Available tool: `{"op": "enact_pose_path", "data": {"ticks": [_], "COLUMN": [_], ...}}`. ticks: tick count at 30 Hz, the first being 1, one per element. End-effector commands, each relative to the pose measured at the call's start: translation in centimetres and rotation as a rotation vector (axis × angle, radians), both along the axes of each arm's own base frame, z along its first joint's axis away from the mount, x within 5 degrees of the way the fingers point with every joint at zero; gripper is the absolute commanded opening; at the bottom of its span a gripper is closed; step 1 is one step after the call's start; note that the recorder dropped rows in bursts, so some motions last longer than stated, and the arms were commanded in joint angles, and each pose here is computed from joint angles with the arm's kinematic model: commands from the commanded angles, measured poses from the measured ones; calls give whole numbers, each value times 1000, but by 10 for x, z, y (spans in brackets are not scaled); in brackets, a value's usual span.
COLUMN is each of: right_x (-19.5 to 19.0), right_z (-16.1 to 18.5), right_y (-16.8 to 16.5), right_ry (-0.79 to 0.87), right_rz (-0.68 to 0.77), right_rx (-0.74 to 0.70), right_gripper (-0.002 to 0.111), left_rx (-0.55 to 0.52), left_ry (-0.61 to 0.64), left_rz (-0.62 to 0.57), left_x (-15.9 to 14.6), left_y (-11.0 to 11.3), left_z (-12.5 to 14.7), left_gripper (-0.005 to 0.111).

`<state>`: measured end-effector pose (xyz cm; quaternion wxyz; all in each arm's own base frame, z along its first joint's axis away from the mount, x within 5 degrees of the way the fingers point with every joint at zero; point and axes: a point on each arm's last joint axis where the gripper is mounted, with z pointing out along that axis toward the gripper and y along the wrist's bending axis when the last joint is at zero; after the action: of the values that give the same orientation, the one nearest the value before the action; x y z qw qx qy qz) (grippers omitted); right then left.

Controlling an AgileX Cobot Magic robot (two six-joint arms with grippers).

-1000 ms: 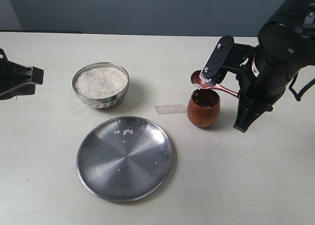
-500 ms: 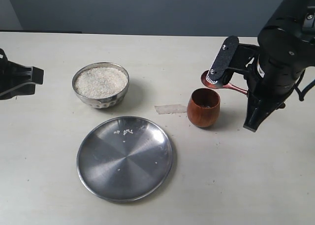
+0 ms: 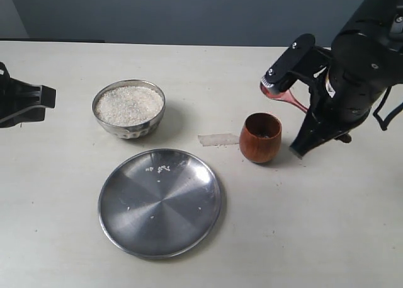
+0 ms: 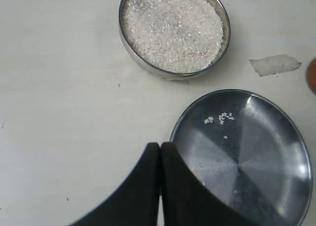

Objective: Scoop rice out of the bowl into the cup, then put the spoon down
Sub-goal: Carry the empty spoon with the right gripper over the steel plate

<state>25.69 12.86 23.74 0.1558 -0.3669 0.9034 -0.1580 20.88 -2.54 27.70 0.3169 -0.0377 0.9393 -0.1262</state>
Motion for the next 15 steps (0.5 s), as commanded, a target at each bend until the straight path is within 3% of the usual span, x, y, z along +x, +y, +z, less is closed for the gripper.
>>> {"op": "enact_pose_path", "data": {"ticks": [1, 5, 8, 15], "right_x": [-5, -13, -21, -26], "right_z": [8, 11, 10, -14], "right_y": [12, 28, 45, 78], "right_ry": [-24, 53, 144, 267], "right_rz": [-81, -142, -100, -32], "right_rx": [231, 459, 585, 661], "right_gripper": [-1, -1, -1, -1], "left_rx": [-1, -1, -1, -1], "left_ry": [-14, -14, -14, -14], "left_rz": [0, 0, 0, 0], "left_x": [1, 1, 1, 1], "left_y": [0, 0, 0, 0], "left_z": [2, 2, 2, 2], "left_gripper": [0, 0, 0, 0]}}
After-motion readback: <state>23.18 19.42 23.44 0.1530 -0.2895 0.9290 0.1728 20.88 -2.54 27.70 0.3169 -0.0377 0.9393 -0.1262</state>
